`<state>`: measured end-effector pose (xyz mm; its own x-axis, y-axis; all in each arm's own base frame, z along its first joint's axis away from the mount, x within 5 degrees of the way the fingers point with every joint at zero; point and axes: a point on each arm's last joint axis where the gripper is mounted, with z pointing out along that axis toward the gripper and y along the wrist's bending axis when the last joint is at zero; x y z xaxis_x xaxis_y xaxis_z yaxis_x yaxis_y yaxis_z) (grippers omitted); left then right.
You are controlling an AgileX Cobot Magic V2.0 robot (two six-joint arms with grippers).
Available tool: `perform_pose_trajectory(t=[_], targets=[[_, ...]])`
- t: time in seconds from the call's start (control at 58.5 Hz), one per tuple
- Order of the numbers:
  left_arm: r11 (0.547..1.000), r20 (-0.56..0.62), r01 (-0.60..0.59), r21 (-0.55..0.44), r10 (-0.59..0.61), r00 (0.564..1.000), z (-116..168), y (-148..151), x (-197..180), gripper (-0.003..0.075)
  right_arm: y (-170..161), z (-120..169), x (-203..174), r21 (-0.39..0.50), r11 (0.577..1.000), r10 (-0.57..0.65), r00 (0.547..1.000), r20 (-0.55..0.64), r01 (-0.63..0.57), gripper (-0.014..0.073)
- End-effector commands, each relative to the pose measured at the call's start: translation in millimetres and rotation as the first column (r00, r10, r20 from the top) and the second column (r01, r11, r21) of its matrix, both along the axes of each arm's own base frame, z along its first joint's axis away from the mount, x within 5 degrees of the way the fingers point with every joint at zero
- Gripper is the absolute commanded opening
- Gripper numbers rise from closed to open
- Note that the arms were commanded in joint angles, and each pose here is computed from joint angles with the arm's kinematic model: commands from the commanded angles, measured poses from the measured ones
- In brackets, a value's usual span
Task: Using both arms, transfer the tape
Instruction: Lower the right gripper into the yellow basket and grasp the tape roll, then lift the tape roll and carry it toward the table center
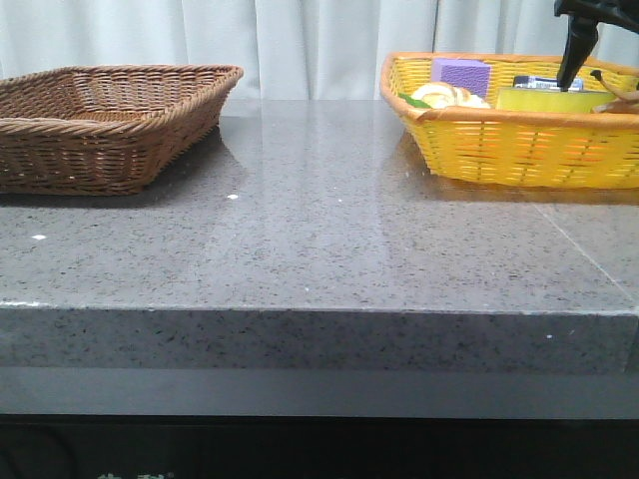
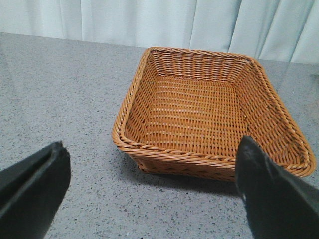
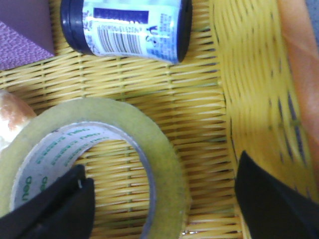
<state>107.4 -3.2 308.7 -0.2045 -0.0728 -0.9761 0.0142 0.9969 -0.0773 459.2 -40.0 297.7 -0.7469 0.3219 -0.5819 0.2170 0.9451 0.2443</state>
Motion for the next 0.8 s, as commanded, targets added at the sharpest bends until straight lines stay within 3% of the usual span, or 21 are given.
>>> perform_pose_trajectory(t=[0.0,0.376,0.547,0.786], targets=[[1.000,0.114,0.001,-0.007,0.000,0.994,19.0,-0.2,2.2,0.0659,0.8,30.7,-2.5,-0.016,1.000,-0.001,0.994,0.108,0.003,0.0506],[1.000,0.114,0.001,-0.007,0.000,0.994,19.0,-0.2,2.2,0.0659,4.8,40.6,-2.6,-0.021,1.000,0.007,0.990,0.144,-0.004,0.0079],[1.000,0.114,0.001,-0.007,0.000,0.994,19.0,-0.2,2.2,0.0659,5.9,61.2,-9.1,-0.024,1.000,0.014,0.985,0.171,-0.010,0.0055],[1.000,0.114,0.001,-0.007,0.000,0.994,19.0,-0.2,2.2,0.0659,10.3,113.3,-35.2,-0.051,0.998,0.035,0.958,0.286,-0.021,0.0055]])
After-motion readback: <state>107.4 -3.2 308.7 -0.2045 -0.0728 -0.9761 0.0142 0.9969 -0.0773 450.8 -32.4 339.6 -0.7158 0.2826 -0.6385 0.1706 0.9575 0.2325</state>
